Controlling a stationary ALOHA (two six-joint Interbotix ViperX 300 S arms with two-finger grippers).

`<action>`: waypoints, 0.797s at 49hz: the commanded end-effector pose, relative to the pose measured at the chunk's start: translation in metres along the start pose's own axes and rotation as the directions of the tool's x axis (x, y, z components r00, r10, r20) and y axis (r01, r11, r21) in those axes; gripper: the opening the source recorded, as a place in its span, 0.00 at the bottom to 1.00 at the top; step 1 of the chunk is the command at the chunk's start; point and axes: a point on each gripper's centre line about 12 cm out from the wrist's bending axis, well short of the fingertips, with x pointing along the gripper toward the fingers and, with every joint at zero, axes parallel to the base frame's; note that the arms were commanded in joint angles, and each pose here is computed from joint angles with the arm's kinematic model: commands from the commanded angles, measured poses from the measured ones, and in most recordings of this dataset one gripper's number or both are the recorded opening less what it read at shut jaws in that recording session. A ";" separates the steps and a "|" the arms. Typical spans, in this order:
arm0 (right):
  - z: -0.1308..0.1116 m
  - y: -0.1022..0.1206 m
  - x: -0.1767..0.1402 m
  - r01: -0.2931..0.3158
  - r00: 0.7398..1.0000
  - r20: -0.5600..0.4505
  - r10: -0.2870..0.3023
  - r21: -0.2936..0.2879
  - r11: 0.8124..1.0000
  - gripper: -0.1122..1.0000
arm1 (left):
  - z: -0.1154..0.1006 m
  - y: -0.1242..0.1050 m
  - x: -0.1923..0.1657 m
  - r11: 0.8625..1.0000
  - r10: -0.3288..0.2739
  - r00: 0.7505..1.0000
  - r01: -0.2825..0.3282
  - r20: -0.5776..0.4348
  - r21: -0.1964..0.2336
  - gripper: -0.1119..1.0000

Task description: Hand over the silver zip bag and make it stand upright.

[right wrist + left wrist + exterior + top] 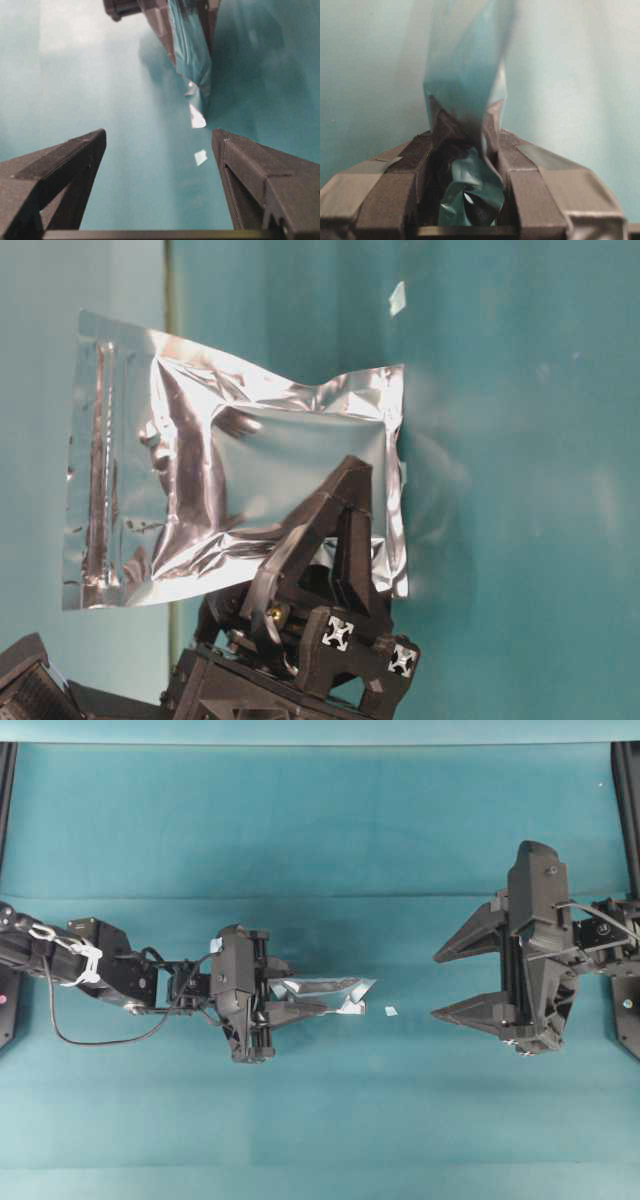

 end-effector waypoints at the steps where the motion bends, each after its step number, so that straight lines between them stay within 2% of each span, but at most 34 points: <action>1: 0.005 0.002 -0.002 -0.007 1.000 0.022 0.006 0.010 1.000 0.97 | 0.006 -0.005 0.001 1.000 -0.015 1.000 0.015 0.019 0.008 0.37; 39: -0.001 0.000 -0.001 -0.004 1.000 0.027 0.004 0.012 1.000 0.97 | 0.008 -0.006 0.001 1.000 -0.018 1.000 0.017 0.023 0.010 0.37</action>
